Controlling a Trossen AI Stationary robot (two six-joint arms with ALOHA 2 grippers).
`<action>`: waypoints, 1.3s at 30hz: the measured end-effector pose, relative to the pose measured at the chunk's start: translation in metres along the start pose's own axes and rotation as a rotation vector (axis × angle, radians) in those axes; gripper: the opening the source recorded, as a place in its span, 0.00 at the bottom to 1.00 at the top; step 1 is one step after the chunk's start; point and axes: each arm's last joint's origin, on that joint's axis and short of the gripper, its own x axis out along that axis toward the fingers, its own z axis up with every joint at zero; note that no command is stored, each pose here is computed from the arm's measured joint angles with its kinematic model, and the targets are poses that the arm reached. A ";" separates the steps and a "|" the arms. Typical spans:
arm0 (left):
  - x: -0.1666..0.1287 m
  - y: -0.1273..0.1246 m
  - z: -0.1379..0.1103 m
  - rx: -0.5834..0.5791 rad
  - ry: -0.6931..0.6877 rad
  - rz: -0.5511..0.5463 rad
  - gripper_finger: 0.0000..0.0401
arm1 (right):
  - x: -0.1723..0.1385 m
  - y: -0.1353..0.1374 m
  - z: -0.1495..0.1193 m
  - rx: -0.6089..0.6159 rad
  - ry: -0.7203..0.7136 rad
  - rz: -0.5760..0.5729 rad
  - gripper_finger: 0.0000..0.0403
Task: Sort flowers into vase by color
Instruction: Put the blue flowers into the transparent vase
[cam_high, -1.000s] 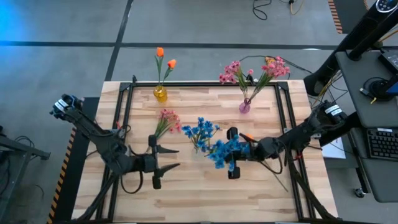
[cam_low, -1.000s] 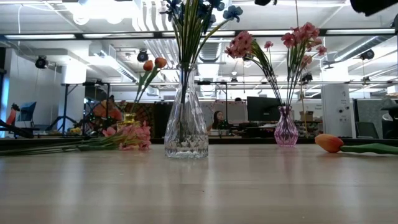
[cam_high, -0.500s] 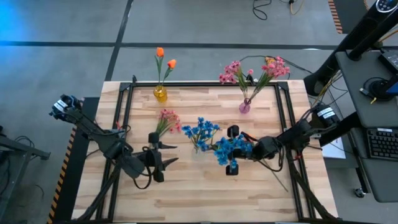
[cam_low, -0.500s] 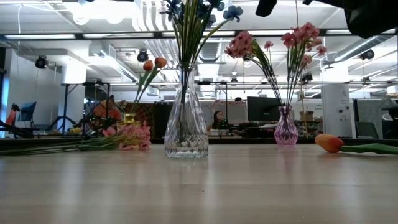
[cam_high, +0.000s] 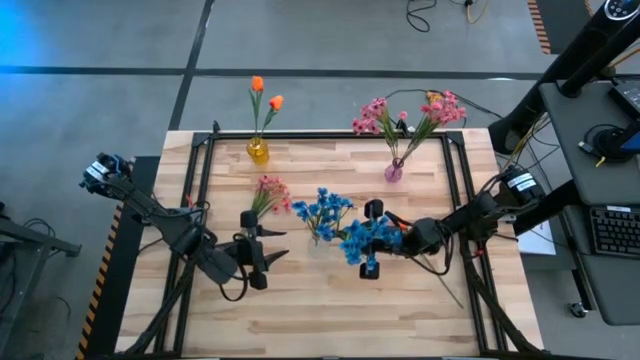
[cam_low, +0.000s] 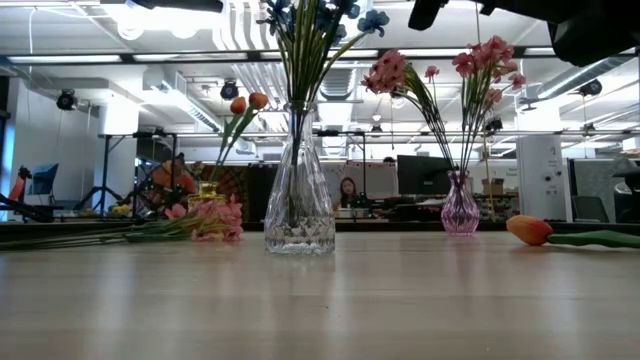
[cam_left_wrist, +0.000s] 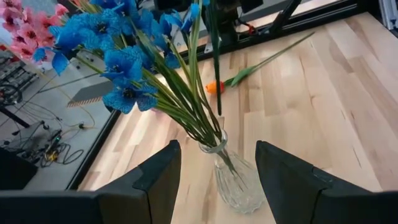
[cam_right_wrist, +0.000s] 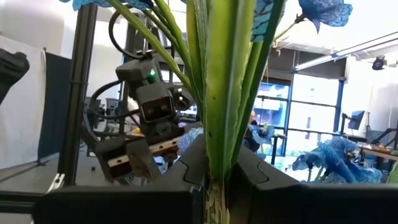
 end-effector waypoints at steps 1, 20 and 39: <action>0.000 0.000 0.000 0.000 0.000 0.000 0.47 | 0.000 0.000 0.000 -0.003 0.002 0.000 0.07; 0.003 0.003 0.000 -0.002 0.008 0.015 0.47 | 0.007 0.004 -0.014 -0.026 -0.005 -0.010 0.07; 0.003 0.003 -0.001 0.000 0.011 0.013 0.47 | 0.008 0.004 -0.018 -0.048 0.029 -0.014 0.07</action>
